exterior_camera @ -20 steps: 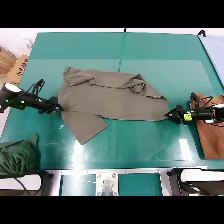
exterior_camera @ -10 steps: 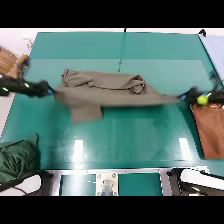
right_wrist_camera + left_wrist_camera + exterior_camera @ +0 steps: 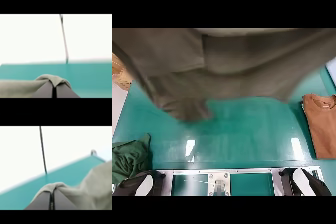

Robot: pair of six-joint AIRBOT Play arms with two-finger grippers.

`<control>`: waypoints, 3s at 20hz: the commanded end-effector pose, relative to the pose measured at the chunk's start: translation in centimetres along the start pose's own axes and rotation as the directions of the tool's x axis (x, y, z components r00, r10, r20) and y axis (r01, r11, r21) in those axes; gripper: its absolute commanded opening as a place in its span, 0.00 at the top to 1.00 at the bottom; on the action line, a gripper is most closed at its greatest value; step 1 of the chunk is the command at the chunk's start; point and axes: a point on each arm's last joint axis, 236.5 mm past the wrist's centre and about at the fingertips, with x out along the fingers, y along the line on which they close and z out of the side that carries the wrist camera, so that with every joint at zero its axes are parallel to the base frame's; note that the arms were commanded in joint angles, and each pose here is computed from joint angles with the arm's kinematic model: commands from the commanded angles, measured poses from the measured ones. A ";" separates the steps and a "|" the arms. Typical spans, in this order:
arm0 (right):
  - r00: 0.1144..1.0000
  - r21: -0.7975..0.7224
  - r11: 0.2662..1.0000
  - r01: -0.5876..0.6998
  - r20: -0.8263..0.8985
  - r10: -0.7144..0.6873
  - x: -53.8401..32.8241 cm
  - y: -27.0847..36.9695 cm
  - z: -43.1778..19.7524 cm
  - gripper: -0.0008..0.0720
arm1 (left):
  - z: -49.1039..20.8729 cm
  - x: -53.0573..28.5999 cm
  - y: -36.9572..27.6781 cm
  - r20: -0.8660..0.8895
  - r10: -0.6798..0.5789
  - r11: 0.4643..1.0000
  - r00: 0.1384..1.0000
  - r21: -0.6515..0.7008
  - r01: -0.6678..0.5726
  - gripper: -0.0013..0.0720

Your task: Fold the shirts.

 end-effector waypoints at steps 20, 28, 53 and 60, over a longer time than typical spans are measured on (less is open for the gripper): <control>0.813 0.431 0.871 0.234 -0.578 0.068 18.8 -15.0 -39.2 0.96 | -40.6 19.0 10.9 -0.486 -0.178 0.760 0.856 -0.620 -0.194 0.95; 0.817 0.565 0.778 0.274 -0.564 0.122 28.2 -20.0 -44.9 0.97 | -49.4 27.2 14.2 -0.520 -0.031 0.726 0.854 -0.599 -0.338 0.95; 0.389 0.427 0.852 0.302 -0.871 0.299 18.7 -18.9 -51.7 0.97 | -55.0 20.2 9.0 -0.807 -0.279 0.860 0.521 -0.451 -0.239 0.95; 0.334 0.414 0.841 0.349 -0.893 0.301 17.2 -18.7 -53.1 0.92 | -56.2 19.9 8.4 -0.814 -0.307 0.841 0.494 -0.475 -0.260 0.95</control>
